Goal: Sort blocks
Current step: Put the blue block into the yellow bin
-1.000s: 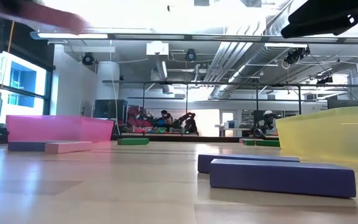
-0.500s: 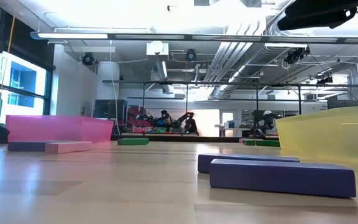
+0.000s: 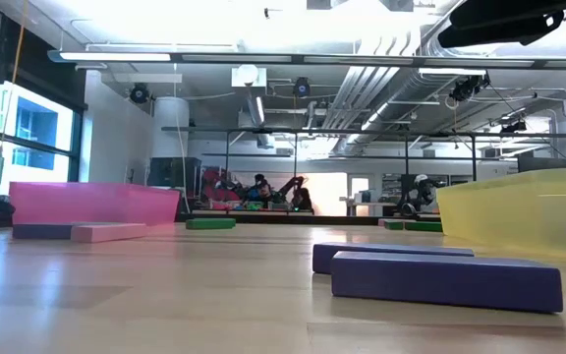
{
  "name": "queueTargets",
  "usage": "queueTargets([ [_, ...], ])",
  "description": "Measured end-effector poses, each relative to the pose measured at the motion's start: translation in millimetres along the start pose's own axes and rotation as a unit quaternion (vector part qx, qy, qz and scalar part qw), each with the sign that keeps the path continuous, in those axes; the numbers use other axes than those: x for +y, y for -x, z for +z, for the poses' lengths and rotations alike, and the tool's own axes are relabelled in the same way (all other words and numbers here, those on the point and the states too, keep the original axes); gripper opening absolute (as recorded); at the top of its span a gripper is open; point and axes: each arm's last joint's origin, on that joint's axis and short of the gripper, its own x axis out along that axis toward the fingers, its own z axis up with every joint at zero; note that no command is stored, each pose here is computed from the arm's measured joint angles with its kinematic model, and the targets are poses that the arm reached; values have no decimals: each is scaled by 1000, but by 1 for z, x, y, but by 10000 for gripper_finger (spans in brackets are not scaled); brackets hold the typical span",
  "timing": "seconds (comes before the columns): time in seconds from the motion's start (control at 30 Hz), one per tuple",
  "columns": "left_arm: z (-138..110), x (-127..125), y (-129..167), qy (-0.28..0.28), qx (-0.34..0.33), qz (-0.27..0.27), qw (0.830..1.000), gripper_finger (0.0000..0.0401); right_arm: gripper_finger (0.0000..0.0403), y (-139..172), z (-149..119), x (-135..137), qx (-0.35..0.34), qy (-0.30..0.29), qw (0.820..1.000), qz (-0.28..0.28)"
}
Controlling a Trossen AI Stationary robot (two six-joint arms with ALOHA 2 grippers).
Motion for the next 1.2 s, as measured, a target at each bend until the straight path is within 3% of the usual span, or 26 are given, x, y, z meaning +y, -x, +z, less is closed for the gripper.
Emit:
queueTargets([
  [0.1,2,4,7,-12,4,-9,1000,205,193,0,0,0,0,0,1000,0],
  [0.23,7,10,28,-28,-17,-62,998,221,193,0,0,0,0,-2,1000,0],
  [0.33,18,13,44,-46,-103,-115,987,223,193,0,0,0,0,-2,1000,-1],
  [0.43,32,15,53,-65,-210,-136,966,224,193,0,0,0,-1,-4,1000,0],
  [0.57,55,14,56,-74,-331,-116,934,222,193,0,1,0,-1,-5,1000,0],
  [0.67,75,11,54,-88,-384,-72,916,221,193,0,1,0,-1,-5,1000,0],
  [0.73,89,11,50,-88,-363,-50,926,221,193,0,1,0,-1,-5,1000,0],
  [0.87,123,15,41,-104,-244,-16,964,221,193,0,1,0,-2,-5,1000,0],
  [1.2,208,59,12,-139,-75,40,987,220,193,0,1,0,-2,-9,1000,0],
])
